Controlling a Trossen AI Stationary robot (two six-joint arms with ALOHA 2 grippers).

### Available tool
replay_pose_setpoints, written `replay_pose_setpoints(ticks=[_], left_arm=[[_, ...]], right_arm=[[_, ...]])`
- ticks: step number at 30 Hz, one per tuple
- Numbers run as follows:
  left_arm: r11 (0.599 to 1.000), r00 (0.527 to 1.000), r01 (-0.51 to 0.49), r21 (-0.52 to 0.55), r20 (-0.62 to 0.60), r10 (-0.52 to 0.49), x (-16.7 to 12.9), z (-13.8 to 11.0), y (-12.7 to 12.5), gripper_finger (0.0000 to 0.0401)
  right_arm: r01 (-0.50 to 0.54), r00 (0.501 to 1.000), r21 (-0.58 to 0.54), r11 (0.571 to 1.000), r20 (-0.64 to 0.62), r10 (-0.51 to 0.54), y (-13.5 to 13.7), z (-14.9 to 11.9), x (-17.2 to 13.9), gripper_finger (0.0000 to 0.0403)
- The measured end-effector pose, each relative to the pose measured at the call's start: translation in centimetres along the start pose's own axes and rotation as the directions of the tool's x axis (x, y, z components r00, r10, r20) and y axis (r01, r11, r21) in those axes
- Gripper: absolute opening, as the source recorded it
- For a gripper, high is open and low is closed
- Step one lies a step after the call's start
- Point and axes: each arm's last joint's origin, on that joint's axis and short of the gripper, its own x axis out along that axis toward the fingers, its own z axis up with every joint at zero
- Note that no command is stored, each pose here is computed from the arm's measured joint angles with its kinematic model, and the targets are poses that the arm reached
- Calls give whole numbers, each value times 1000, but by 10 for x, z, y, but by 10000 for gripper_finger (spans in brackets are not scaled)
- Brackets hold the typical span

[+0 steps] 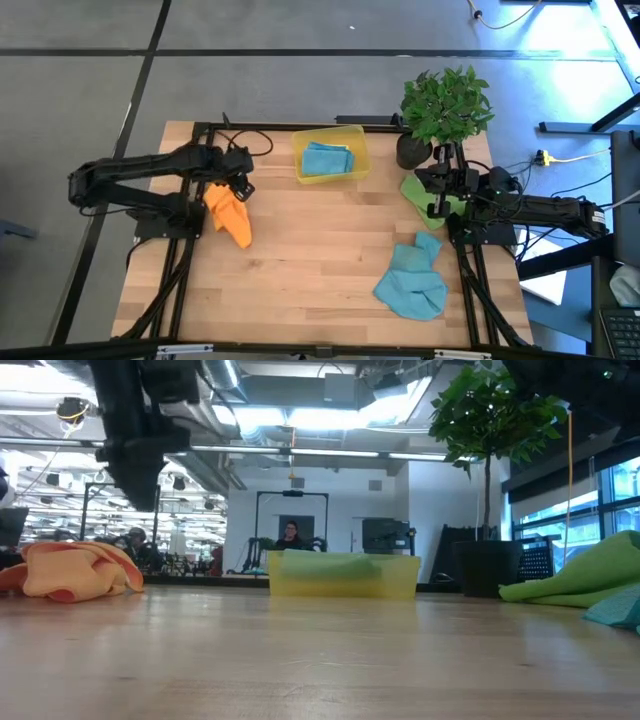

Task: Fold microfiber towels
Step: Fold the orange microfiber towel

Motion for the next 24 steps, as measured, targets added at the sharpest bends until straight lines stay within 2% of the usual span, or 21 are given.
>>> replay_pose_setpoints(ticks=[5,11,24], left_arm=[[998,993,-60,4,-99,60,19,0,1,206],[994,977,-105,25,-185,108,39,0,-3,207],[981,953,-163,106,-242,184,57,3,-11,207]], right_arm=[[0,1000,1,1000,-2,0,0,0,0,16],[0,1000,0,1000,-3,0,0,0,0,16],[0,1000,-1,1000,-2,0,0,0,0,17]])
